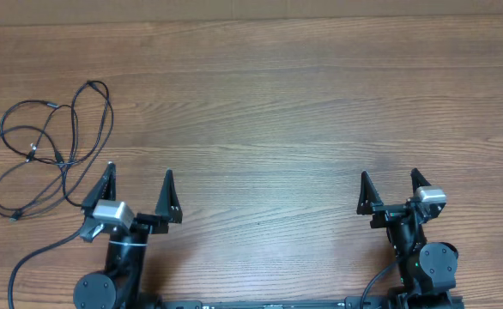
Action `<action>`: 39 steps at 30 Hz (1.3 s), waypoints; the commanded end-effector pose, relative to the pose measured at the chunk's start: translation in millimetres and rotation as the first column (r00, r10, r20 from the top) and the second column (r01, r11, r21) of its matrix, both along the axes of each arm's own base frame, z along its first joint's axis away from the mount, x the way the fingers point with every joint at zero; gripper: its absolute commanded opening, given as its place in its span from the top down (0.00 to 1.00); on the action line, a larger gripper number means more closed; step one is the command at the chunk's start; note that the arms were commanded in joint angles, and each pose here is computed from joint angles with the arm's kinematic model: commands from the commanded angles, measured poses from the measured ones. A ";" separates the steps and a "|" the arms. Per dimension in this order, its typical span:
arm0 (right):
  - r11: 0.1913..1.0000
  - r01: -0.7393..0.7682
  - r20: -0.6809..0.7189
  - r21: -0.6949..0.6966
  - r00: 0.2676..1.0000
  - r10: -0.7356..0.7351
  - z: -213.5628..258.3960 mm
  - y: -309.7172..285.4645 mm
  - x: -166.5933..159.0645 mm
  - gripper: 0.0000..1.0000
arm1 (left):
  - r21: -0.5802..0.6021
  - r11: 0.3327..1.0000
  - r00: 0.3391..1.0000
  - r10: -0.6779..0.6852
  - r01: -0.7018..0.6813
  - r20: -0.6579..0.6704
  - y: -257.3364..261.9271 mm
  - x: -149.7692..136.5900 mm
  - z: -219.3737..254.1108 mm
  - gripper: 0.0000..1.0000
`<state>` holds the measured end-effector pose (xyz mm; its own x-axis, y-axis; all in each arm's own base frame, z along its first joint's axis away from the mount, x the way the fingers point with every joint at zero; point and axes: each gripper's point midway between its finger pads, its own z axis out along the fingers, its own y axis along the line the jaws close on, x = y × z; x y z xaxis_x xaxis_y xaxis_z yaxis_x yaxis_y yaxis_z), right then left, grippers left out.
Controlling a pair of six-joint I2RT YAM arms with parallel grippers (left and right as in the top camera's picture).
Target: Untangle cables
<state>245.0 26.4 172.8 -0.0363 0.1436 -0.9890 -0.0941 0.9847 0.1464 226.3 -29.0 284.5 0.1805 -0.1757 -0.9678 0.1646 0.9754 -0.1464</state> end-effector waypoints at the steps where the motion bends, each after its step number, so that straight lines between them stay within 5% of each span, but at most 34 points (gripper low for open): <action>1: 1.000 -0.010 0.002 -0.004 1.000 0.010 -2.5 1.7 -0.1 0.00 | -0.005 1.000 0.999 0.021 -0.021 0.041 4.5 -5.7 0.7 0.00; 15: 1.000 -0.010 0.002 -0.004 1.000 0.010 -2.5 1.7 -0.1 0.00 | 0.003 0.998 0.979 0.054 -0.056 0.195 8.0 0.2 -14.3 0.00; 20: 1.000 -0.010 0.002 -0.004 1.000 0.010 -2.5 1.7 -0.1 0.00 | 0.090 0.992 0.978 0.073 -0.092 0.197 8.1 1.2 -16.7 0.00; 27: 1.000 -0.010 0.001 -0.003 1.000 0.010 -2.5 1.7 -0.1 0.00 | 0.168 0.984 0.997 0.054 -0.061 0.049 2.5 12.6 -53.9 0.00; 32: 1.000 -0.010 0.002 -0.004 1.000 0.010 -2.5 1.7 -0.1 0.00 | 0.196 0.975 0.975 -0.067 0.109 -0.211 -16.2 15.3 -118.4 0.01; 39: 1.000 -0.010 0.002 -0.004 1.000 0.010 -2.5 1.7 -0.1 0.00 | 0.192 0.974 0.970 -0.078 0.124 -0.232 -18.2 14.6 -123.5 0.00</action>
<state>245.0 26.4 172.8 -0.0364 0.1440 -0.9889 -0.0945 0.9846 0.1468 242.3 -42.4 160.8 -0.0603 0.0074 -0.9982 0.2190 0.9757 -0.0060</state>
